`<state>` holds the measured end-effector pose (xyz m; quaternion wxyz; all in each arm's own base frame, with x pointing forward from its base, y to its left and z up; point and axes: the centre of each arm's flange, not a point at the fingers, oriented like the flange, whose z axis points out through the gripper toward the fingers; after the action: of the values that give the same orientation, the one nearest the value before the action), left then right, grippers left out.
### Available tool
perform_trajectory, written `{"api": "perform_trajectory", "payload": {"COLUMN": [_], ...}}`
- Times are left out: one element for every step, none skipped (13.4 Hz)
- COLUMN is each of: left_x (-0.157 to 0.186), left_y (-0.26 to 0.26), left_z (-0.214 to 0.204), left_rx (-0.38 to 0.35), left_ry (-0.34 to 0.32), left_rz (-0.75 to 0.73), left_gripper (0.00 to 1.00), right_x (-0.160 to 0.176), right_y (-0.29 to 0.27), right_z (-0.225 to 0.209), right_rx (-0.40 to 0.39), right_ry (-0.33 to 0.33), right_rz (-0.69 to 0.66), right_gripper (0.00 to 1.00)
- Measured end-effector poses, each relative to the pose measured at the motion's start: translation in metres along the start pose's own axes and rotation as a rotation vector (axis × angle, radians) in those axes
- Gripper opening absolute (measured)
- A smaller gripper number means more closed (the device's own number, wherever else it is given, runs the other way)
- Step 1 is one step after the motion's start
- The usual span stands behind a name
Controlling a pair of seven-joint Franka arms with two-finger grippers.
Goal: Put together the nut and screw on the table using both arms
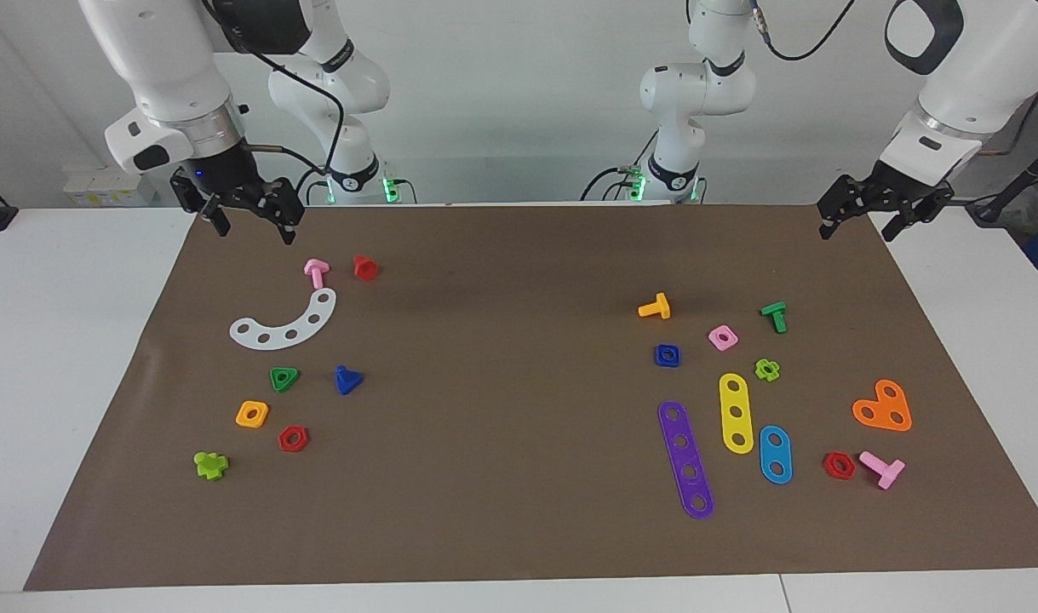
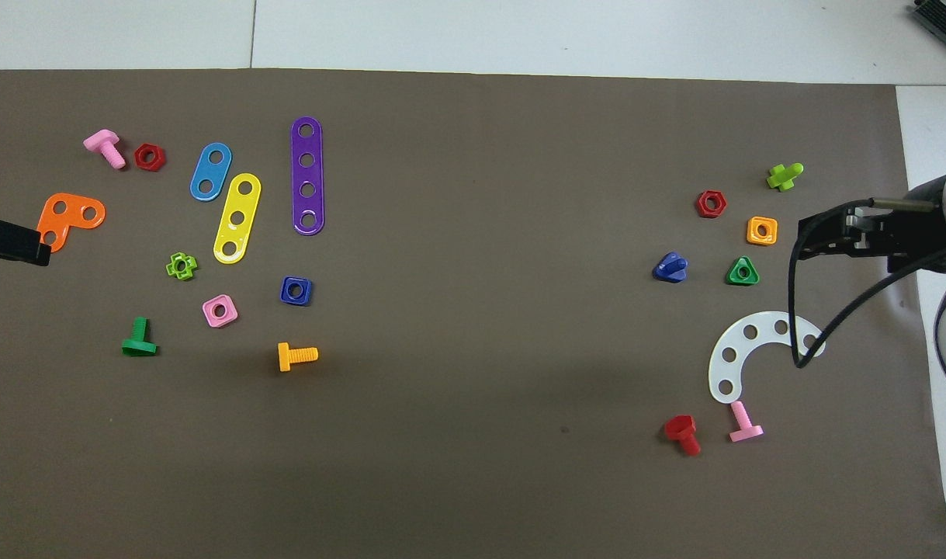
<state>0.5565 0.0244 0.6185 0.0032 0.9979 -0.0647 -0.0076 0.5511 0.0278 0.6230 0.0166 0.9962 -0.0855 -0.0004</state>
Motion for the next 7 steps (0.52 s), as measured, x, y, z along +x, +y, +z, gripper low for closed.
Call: {"api": "perform_trajectory", "payload": {"left_x": [0.0000, 0.0000, -0.0001, -0.0002, -0.0001, 0.0002, 0.0015], "left_y": [0.0001, 0.0002, 0.0002, 0.0002, 0.0003, 0.0018, 0.0080], "left_z": [0.0002, 0.0007, 0.0016, 0.0027, 0.0036, 0.0043, 0.0061], "left_rx": [0.000, 0.000, -0.001, -0.001, -0.001, -0.001, -0.001], "left_ry": [0.000, -0.001, -0.003, -0.006, -0.007, -0.007, -0.008], "left_rz": [0.000, 0.000, 0.000, 0.000, 0.000, -0.004, -0.017], "left_gripper": [1.00, 1.00, 1.00, 1.00, 1.00, 1.00, 1.00], "right_x": [0.0000, 0.0000, 0.0000, 0.0000, -0.0001, -0.0001, -0.0001], "right_y": [0.0002, 0.0002, 0.0003, 0.0005, 0.0005, 0.0006, 0.0007], "right_z": [0.0000, 0.0000, -0.0001, -0.0002, -0.0004, -0.0004, -0.0004], "right_rx": [0.000, 0.000, 0.000, 0.000, 0.000, 0.000, 0.000], "right_ry": [0.000, 0.000, 0.000, 0.000, 0.001, 0.001, 0.001], "right_rz": [0.000, 0.000, 0.001, 0.001, 0.001, 0.001, 0.001], "right_gripper": [1.00, 1.00, 1.00, 1.00, 1.00, 1.00, 1.00]}}
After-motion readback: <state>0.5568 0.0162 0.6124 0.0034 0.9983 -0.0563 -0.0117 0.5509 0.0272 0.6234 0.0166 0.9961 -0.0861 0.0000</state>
